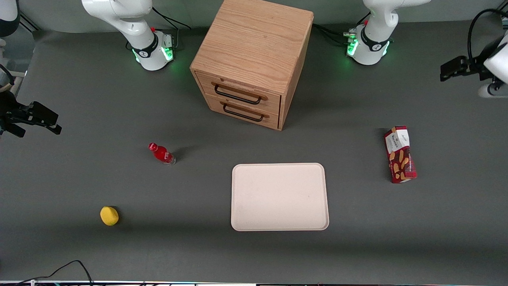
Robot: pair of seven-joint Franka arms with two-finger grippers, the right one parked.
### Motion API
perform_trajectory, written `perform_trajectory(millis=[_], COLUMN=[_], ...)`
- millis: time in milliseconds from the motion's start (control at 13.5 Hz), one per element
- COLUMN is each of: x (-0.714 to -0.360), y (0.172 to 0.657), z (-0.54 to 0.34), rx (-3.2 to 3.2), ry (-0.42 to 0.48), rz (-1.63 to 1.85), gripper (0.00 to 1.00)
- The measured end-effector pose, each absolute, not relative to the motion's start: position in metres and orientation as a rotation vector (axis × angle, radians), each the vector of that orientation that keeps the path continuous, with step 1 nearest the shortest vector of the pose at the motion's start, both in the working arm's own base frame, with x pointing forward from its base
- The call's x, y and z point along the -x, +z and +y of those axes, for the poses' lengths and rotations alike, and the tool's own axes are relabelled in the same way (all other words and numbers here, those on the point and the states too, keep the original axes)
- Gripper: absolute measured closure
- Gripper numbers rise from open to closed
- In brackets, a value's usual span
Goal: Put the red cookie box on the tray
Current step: 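Lower the open left gripper over the red shortbread box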
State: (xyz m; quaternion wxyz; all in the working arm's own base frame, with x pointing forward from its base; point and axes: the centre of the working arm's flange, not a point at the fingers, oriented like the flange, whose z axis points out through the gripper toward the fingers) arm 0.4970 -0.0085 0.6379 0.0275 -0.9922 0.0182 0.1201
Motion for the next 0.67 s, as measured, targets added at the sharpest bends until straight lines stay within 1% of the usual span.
perform_trajectory(millis=[296,444,519,667], x=[-0.501,-0.51,-0.52,-0.548], y=[0.63,0.615,0.599,0.541], z=[-0.008,-0.004,0.003,0.018], rx=[3.069,3.068,3.07,3.08], ry=[0.397,0.434,0.454,0.456], rz=[0.06,0.05,0.034,0.025], gripper=[0.0,0.0,0.0,0.0])
